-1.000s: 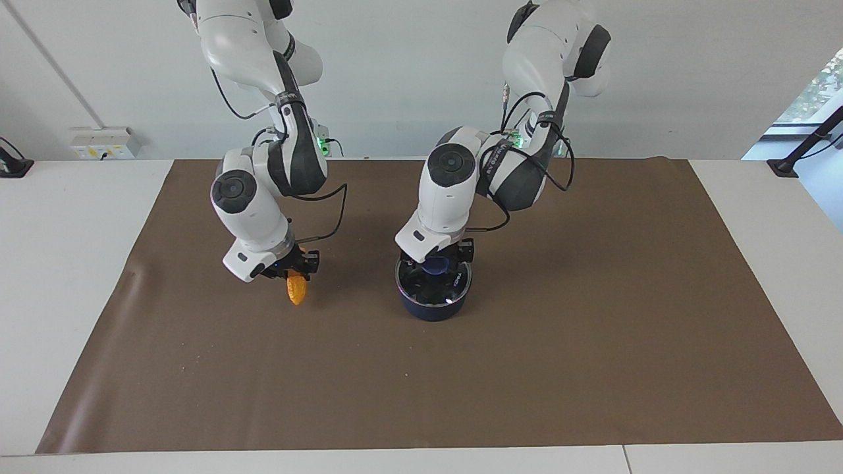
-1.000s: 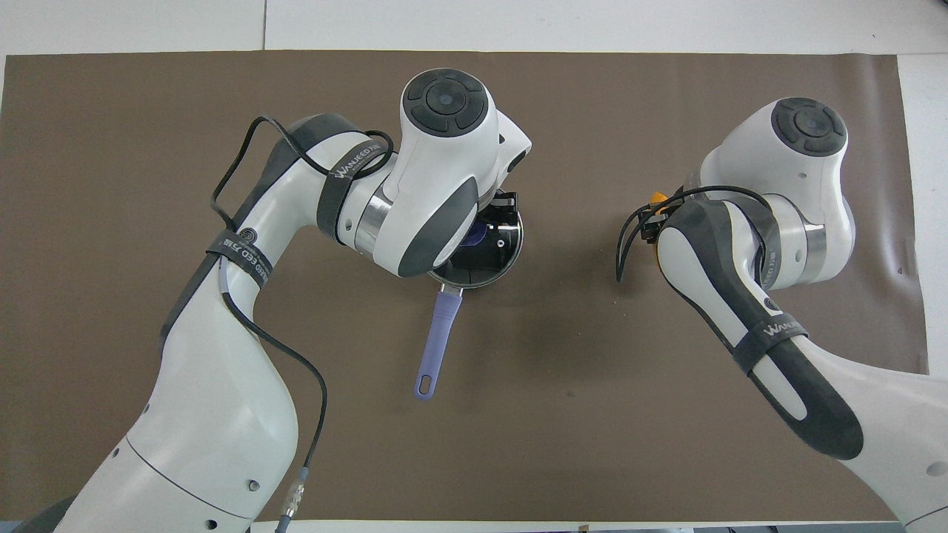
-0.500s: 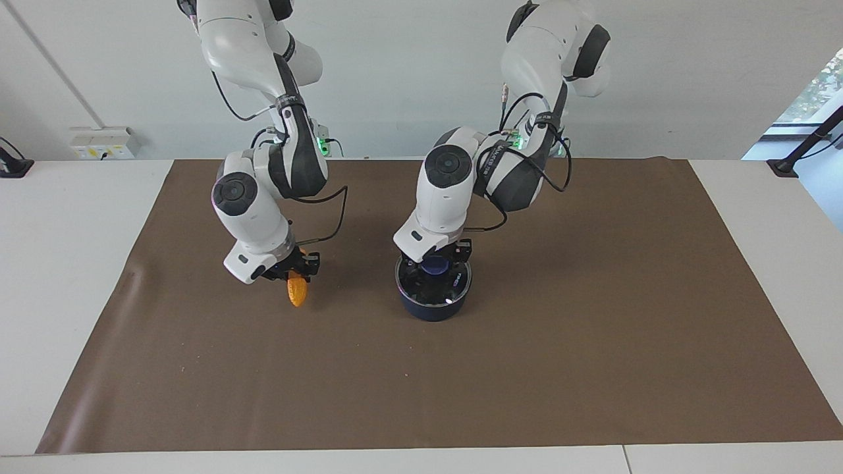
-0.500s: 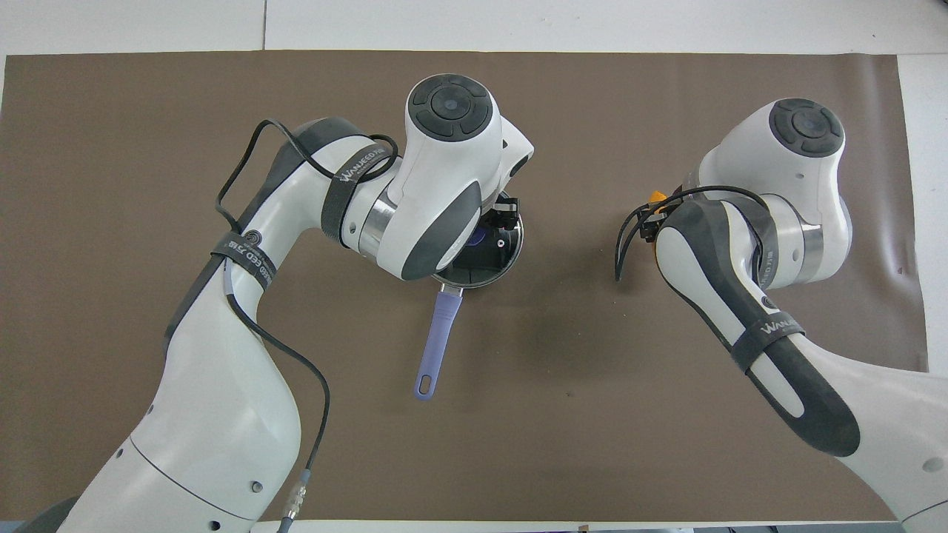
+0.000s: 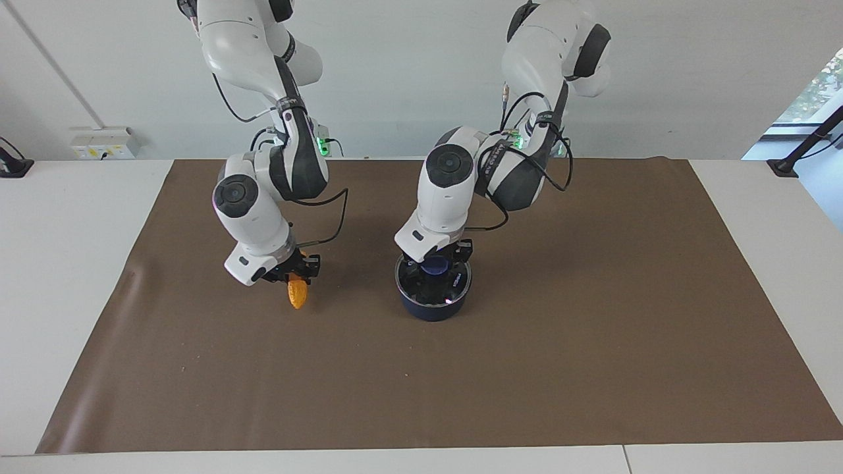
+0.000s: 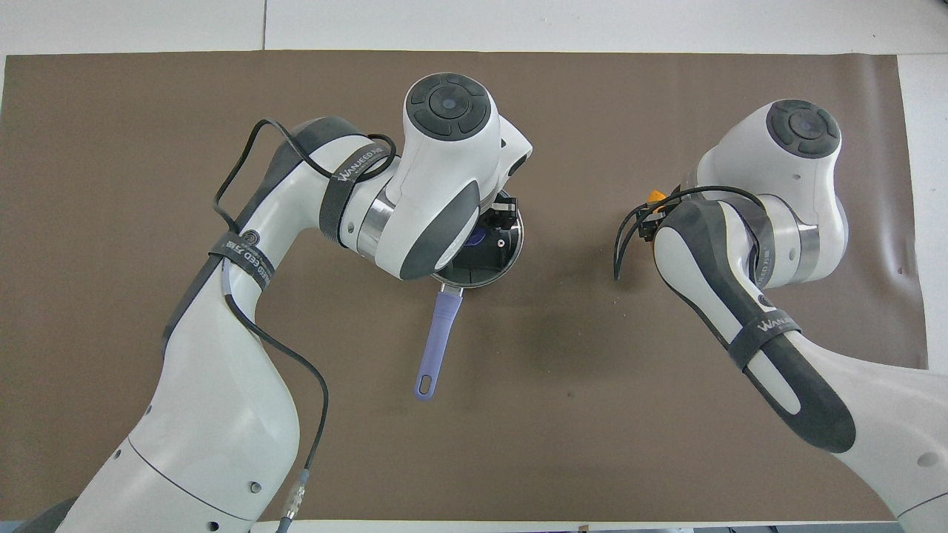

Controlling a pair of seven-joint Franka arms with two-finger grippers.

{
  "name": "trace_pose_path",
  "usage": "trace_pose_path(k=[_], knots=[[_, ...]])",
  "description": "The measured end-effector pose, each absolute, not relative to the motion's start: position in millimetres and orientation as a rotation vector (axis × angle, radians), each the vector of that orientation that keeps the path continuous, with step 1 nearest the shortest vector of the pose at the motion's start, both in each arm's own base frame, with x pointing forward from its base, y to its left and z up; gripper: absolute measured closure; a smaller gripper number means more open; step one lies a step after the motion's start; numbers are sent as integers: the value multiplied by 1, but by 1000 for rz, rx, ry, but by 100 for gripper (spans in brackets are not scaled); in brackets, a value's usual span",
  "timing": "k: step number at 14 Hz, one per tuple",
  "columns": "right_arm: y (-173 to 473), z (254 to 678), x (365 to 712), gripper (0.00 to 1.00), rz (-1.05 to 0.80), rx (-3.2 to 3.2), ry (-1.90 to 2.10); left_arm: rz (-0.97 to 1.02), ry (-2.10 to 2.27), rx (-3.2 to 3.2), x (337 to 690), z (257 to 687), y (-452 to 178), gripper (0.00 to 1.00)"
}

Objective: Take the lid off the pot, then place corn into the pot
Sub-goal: 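Lift the lid away with the left gripper while the right gripper carries corn over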

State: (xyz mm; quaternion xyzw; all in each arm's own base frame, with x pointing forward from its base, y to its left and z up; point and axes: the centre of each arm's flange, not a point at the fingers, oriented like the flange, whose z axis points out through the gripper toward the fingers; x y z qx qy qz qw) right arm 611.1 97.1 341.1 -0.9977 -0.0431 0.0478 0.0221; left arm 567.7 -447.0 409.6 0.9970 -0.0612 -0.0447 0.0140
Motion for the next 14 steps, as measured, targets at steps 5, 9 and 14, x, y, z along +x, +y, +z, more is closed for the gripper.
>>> trace_pose_path(k=[5, 9, 14], knots=[[97, 341, 611, 60, 148, -3091, -134, -123, -171, 3072, 567, 429, -445, 32], [100, 342, 611, 60, 154, -3091, -142, -100, -136, 3054, 561, 481, -427, 32], [207, 441, 621, 60, 174, -3116, -101, -160, 103, 3081, 611, 525, -288, 32]])
